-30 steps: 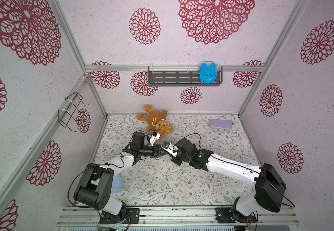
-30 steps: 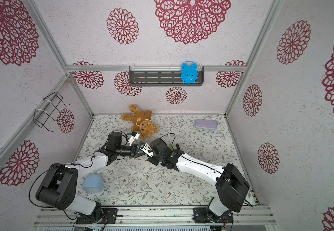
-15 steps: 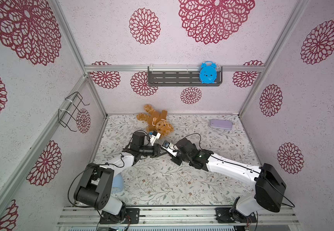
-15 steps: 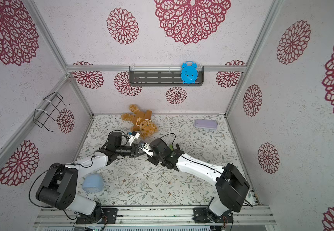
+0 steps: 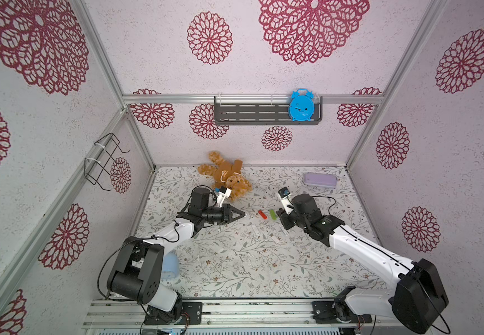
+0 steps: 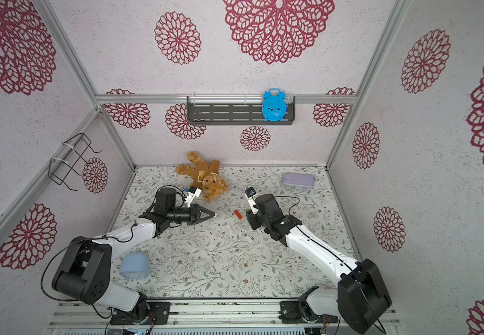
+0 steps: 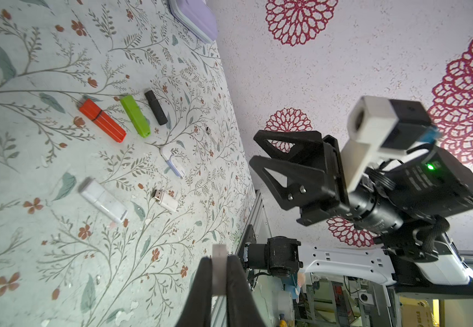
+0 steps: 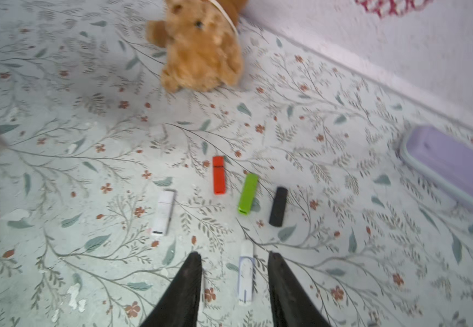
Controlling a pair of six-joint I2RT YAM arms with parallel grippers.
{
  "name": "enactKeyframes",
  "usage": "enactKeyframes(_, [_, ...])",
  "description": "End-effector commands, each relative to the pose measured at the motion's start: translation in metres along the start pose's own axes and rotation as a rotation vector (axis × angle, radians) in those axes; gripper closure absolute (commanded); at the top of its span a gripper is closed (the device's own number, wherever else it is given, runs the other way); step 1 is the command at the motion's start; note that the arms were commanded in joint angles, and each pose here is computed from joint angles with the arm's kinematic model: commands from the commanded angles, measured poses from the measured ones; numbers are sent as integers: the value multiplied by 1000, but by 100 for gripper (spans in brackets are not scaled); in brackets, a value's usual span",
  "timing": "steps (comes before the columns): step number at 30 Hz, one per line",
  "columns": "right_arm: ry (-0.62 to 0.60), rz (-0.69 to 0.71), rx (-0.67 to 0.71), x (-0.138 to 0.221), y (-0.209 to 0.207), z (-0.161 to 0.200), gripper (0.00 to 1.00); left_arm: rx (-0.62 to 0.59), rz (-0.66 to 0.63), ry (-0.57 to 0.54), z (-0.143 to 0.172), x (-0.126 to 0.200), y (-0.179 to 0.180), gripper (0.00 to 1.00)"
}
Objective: Close the usb drive cover
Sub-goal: Pick up the cover from the center of the board, then pick up the USB drive from the center of the board.
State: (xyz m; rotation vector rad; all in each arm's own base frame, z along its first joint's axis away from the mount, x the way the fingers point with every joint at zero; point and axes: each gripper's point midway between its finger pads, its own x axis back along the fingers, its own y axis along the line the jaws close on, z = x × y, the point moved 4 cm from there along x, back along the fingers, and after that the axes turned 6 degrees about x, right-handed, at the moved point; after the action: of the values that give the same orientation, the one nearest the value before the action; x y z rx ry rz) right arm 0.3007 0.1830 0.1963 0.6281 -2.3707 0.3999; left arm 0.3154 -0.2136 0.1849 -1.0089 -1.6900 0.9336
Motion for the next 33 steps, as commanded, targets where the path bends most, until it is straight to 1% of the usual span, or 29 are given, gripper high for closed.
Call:
enactKeyframes(1, [151, -31, -138, -5, -3, 30, 58, -8, -53, -48, -10, 4, 1, 89])
enactKeyframes(5, [299, -12, -170, -20, -8, 56, 58, -12, -83, -71, -13, 7, 0, 89])
enactKeyframes(7, [358, 12, -169, -26, -10, 60, 62, -16, -98, -84, -14, 10, 0, 89])
enactKeyframes(9, [347, 7, -182, -27, -10, 53, 62, -26, -115, -94, -14, 12, -2, 89])
enactKeyframes(11, [317, -39, -192, -28, -4, 47, 59, -37, -135, -108, -16, 15, -3, 89])
enactKeyframes(12, [324, -53, -194, -29, -2, 46, 59, -38, -147, -115, -16, 16, -3, 89])
enactKeyframes(15, [387, -79, -178, -35, 2, 49, 59, -51, -157, -125, -17, 19, -6, 89])
enactKeyframes(17, [422, -64, -162, -38, 2, 54, 59, -52, -158, -128, -17, 20, -7, 89])
enactKeyframes(19, [440, -101, -144, -40, 8, 58, 59, -53, -160, -128, -17, 20, -7, 89])
enactKeyframes(25, [467, -56, -120, -39, 8, 59, 58, -55, -166, -136, -18, 22, -8, 89])
enactKeyframes(29, [461, -60, -116, -38, 8, 56, 58, -59, -164, -139, -19, 22, -10, 89])
enactKeyframes(33, [490, 13, -97, -37, -2, 62, 57, -65, -173, -134, -19, 22, -10, 89])
